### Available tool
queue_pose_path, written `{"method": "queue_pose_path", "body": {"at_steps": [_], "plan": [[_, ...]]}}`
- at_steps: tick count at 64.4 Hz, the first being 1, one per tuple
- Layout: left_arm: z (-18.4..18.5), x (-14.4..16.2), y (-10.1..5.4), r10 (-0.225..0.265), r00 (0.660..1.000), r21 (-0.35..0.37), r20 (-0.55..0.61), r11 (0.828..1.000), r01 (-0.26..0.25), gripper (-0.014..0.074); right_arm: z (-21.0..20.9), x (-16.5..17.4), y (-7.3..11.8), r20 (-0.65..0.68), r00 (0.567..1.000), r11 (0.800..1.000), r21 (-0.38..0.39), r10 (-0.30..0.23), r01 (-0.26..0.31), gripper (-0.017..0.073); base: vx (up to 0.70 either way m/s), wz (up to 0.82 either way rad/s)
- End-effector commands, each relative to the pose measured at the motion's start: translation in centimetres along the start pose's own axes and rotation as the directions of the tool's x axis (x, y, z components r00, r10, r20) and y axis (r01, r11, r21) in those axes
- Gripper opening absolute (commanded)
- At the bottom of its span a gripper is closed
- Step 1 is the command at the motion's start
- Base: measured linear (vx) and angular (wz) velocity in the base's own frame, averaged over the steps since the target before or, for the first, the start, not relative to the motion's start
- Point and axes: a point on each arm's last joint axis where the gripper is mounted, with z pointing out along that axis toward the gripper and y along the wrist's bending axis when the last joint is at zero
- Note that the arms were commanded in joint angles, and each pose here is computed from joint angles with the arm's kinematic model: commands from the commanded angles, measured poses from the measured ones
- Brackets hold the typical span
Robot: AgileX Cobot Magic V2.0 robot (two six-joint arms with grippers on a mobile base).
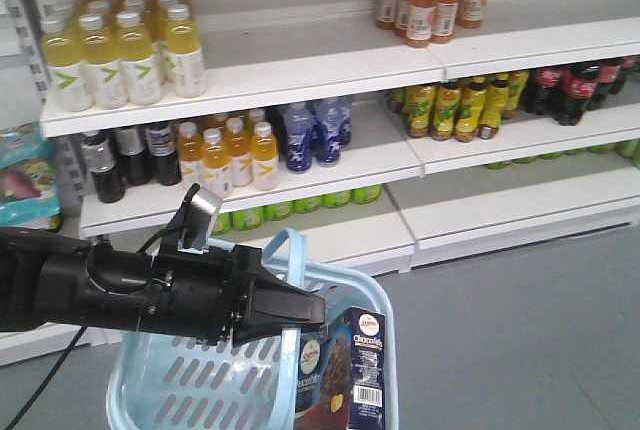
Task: Left arm holds basket, right arm returns cookies
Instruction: 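Turn the base past the potted plant carrying the basket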
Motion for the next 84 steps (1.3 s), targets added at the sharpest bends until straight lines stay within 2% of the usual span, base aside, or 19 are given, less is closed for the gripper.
{"method": "queue_pose_path", "body": {"at_steps": [1,84], "plan": [[-0.6,-0.31,-2.76,0.036,0.999,0.128,0.032,0.991,-0.04,-0.0006,-0.12,-0.77,0.02,0.087,0.996,1.0,-0.001,-0.002,0.002,-0.0008,0.28,-0.57],[-0.6,-0.31,-2.75,0.036,0.999,0.127,0.032,0.991,-0.04,-0.0006,-0.12,-0.77,0.02,0.087,0.996,1.0,-0.001,-0.002,0.002,-0.0008,0.16,-0.66]]}}
